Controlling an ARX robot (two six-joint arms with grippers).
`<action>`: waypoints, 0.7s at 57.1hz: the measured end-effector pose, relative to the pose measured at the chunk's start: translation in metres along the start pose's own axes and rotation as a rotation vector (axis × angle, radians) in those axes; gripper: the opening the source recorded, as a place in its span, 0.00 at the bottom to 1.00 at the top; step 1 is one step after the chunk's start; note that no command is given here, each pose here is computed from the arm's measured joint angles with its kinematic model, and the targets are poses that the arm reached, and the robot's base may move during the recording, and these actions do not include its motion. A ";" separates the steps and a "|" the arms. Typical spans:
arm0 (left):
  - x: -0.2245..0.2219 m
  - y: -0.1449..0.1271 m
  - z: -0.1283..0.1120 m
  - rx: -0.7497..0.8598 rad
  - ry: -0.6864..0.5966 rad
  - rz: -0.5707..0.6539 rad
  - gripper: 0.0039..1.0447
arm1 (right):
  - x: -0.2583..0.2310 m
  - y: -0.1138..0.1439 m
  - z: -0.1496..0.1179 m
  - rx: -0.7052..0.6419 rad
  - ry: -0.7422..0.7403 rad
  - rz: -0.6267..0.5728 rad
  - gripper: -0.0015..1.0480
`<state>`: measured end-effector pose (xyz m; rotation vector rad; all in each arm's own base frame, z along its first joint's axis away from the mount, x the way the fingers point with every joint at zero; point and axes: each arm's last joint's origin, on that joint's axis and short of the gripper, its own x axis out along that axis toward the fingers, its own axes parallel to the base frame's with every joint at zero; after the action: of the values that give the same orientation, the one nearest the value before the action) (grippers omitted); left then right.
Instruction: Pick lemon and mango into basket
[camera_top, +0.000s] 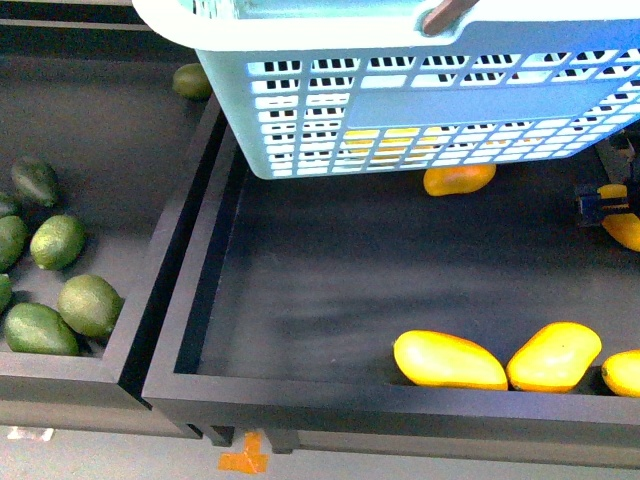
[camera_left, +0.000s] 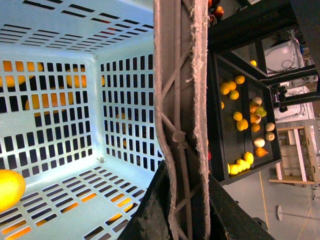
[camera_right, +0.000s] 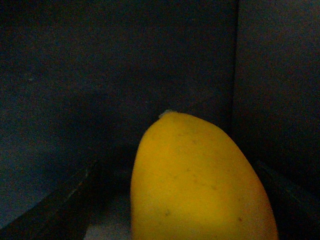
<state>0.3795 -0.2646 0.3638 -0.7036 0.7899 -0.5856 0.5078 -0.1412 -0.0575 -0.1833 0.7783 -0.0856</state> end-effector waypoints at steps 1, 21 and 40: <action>0.000 0.000 0.000 0.000 0.000 0.000 0.07 | 0.000 -0.001 0.000 0.003 0.002 0.000 0.73; 0.000 0.000 0.000 0.000 0.000 0.000 0.07 | -0.020 -0.004 -0.010 0.103 -0.028 0.052 0.55; 0.000 0.000 0.000 0.000 0.000 0.000 0.07 | -0.174 -0.062 0.026 0.384 -0.384 0.091 0.55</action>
<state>0.3795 -0.2646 0.3638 -0.7036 0.7901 -0.5859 0.4024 -0.1738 0.0926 0.1971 0.3753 -0.1080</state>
